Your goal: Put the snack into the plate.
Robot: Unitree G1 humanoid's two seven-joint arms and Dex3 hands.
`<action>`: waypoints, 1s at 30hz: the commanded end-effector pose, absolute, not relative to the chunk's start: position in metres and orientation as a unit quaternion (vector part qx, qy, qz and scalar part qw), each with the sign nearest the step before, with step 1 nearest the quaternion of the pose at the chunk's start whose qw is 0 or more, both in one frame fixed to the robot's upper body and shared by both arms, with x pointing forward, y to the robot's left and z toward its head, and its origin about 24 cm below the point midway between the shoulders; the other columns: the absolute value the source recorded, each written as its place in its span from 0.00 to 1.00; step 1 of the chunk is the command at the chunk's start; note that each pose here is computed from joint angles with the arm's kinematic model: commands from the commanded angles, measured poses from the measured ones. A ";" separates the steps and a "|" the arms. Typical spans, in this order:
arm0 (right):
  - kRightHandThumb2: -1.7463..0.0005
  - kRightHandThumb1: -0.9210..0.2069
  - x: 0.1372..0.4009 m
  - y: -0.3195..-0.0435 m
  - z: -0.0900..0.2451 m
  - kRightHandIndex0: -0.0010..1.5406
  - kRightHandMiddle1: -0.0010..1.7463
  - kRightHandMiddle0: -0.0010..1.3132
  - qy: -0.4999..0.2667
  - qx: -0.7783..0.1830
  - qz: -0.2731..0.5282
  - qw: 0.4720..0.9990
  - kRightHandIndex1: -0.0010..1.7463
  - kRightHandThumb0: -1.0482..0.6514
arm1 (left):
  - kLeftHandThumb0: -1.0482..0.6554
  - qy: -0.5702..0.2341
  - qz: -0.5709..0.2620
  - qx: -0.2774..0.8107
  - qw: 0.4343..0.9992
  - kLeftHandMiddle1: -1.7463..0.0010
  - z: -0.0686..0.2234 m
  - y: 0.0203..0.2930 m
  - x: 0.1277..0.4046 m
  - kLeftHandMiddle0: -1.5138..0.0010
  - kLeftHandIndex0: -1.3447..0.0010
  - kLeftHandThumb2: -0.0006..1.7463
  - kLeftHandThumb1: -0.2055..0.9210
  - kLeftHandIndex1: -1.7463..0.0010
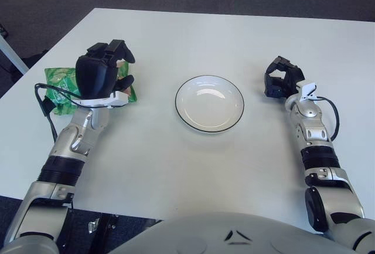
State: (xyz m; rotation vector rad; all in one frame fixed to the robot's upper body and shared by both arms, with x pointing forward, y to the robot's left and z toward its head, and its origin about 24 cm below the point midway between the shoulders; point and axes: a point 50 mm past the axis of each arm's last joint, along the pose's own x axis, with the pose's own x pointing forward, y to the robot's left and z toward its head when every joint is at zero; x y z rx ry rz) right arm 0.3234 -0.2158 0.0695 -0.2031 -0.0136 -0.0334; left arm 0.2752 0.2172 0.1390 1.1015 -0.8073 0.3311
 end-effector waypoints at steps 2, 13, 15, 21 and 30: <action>0.23 0.55 0.308 -0.217 0.029 0.85 1.00 0.48 0.086 -0.111 -0.012 0.990 1.00 0.33 | 0.61 -0.384 0.153 0.509 0.755 0.03 0.150 0.213 0.278 0.39 0.49 1.00 0.11 0.00; 0.24 0.54 0.307 -0.216 0.030 0.85 1.00 0.47 0.084 -0.117 -0.007 0.990 1.00 0.33 | 0.61 -0.391 0.127 0.512 0.754 0.02 0.156 0.208 0.274 0.40 0.50 1.00 0.12 0.00; 0.24 0.54 0.307 -0.216 0.030 0.85 1.00 0.47 0.084 -0.118 -0.007 0.989 1.00 0.33 | 0.61 -0.380 0.110 0.529 0.751 0.03 0.157 0.209 0.271 0.40 0.49 1.00 0.12 0.00; 0.25 0.53 0.307 -0.216 0.030 0.85 1.00 0.47 0.084 -0.122 -0.005 0.989 1.00 0.33 | 0.61 -0.332 0.069 0.596 0.728 0.03 0.161 0.217 0.261 0.41 0.51 0.98 0.14 0.00; 0.25 0.53 0.307 -0.216 0.031 0.86 1.00 0.47 0.083 -0.119 -0.006 0.989 1.00 0.33 | 0.61 -0.256 0.066 0.700 0.663 0.00 0.158 0.244 0.253 0.42 0.51 0.99 0.14 0.01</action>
